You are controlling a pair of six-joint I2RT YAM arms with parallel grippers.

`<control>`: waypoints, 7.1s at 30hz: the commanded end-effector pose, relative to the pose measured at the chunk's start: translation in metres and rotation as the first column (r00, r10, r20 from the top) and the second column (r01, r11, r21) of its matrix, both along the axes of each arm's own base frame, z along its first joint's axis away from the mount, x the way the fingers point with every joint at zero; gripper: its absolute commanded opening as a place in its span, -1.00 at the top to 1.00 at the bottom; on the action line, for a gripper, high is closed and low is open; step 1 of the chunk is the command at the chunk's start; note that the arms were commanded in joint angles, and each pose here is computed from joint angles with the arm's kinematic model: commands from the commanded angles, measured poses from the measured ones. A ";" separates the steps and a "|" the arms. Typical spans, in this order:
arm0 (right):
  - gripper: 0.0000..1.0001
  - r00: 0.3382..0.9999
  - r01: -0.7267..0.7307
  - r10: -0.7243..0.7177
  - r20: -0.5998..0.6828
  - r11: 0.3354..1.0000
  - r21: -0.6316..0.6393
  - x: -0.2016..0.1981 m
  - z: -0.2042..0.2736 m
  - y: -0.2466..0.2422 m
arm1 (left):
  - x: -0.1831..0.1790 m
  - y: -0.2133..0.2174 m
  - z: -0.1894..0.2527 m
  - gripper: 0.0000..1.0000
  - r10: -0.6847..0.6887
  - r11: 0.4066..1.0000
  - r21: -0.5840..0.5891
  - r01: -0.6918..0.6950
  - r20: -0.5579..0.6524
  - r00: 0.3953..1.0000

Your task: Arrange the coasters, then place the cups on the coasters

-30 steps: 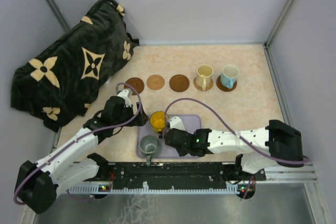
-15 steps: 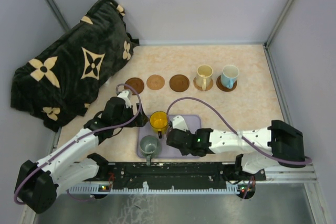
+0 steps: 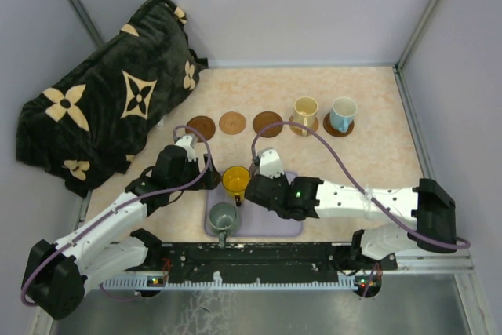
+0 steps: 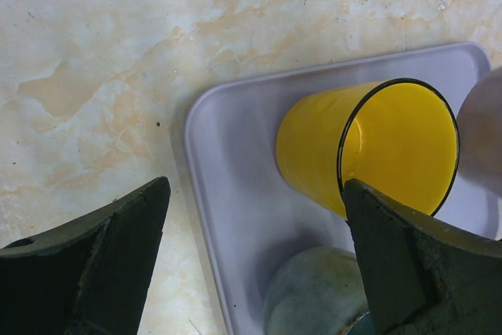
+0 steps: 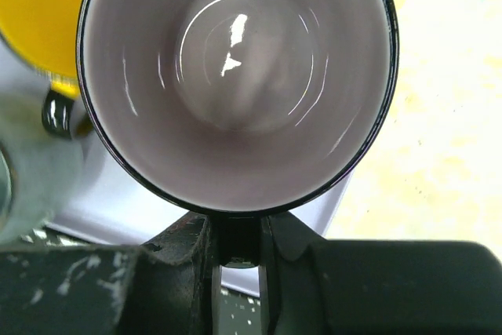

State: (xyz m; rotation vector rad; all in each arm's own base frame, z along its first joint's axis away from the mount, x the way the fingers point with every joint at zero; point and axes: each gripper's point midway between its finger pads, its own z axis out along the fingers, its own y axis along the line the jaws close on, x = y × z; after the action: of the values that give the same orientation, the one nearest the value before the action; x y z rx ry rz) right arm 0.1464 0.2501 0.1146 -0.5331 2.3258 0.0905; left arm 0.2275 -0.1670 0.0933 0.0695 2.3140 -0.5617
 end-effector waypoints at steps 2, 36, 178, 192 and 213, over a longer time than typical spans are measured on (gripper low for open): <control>1.00 0.973 0.137 -0.163 0.162 0.978 0.159 0.067 0.060 0.018 | 0.003 -0.003 0.007 -0.96 -0.001 1.000 -0.019 0.002 0.037 0.999; 1.00 0.891 0.419 -0.450 0.070 0.870 0.259 0.289 0.020 0.021 | 0.011 -0.010 0.001 -0.95 -0.047 0.999 0.018 0.046 0.027 0.999; -0.19 0.910 0.268 -0.375 0.177 0.857 0.441 0.171 0.106 -0.031 | -0.043 -0.076 0.017 -1.00 -0.332 0.943 0.012 0.332 0.037 0.943; -0.19 0.908 0.265 -0.382 0.172 0.842 0.470 0.156 0.107 -0.042 | -0.039 -0.080 -0.014 -0.95 -0.294 0.947 0.121 0.298 -0.046 0.955; -0.18 0.920 0.254 -0.364 0.145 0.836 0.486 0.146 0.102 -0.037 | -0.039 -0.059 -0.030 1.00 -0.225 0.953 0.193 0.233 -0.063 0.972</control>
State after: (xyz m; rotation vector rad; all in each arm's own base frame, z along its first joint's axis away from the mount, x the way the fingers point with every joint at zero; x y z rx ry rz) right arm 0.2921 0.2061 0.1993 0.0562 2.0846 0.3333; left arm 0.1875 -0.2279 0.0636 0.4502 2.4189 -0.4583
